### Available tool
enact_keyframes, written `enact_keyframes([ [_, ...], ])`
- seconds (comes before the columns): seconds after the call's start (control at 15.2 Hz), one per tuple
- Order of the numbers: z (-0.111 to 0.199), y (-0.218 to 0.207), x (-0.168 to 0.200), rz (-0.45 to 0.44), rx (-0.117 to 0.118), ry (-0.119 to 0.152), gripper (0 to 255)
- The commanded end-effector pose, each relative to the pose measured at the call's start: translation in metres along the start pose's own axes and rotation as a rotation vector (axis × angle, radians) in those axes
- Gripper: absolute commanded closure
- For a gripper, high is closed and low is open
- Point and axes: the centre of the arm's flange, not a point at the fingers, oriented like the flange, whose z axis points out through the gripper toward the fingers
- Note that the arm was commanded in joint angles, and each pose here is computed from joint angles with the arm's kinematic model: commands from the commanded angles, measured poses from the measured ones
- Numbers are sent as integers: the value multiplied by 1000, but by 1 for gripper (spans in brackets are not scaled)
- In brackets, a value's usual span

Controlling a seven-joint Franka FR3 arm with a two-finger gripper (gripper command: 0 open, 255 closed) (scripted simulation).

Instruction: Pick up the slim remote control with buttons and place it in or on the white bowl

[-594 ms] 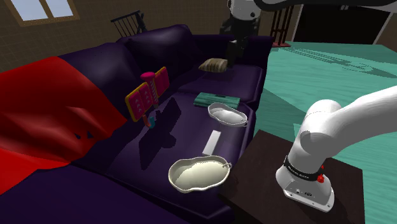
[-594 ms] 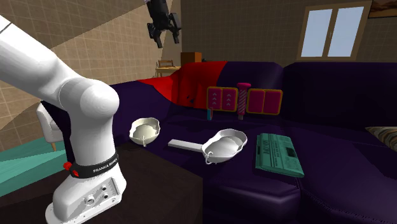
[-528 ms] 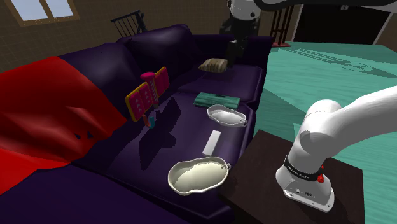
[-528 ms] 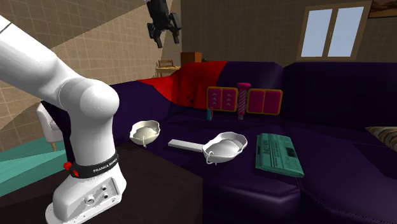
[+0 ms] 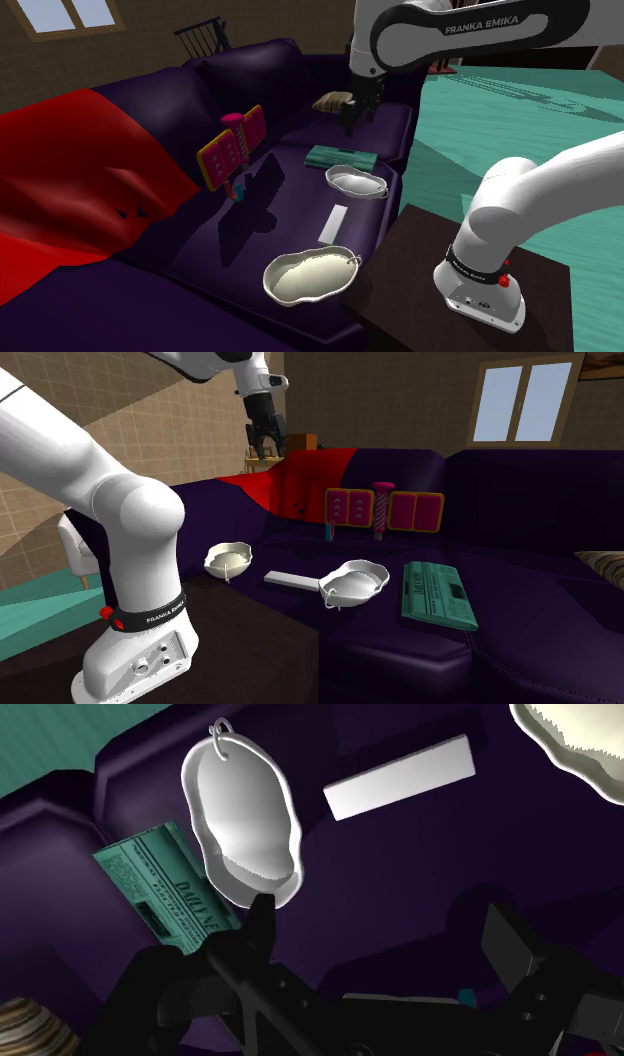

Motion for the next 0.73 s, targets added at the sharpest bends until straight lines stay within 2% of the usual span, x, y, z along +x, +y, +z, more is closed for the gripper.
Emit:
enact_keyframes([
  [0.0,26,-4,3,69,4,-12,0],
  [0.66,157,-19,18,394,21,-78,0],
])
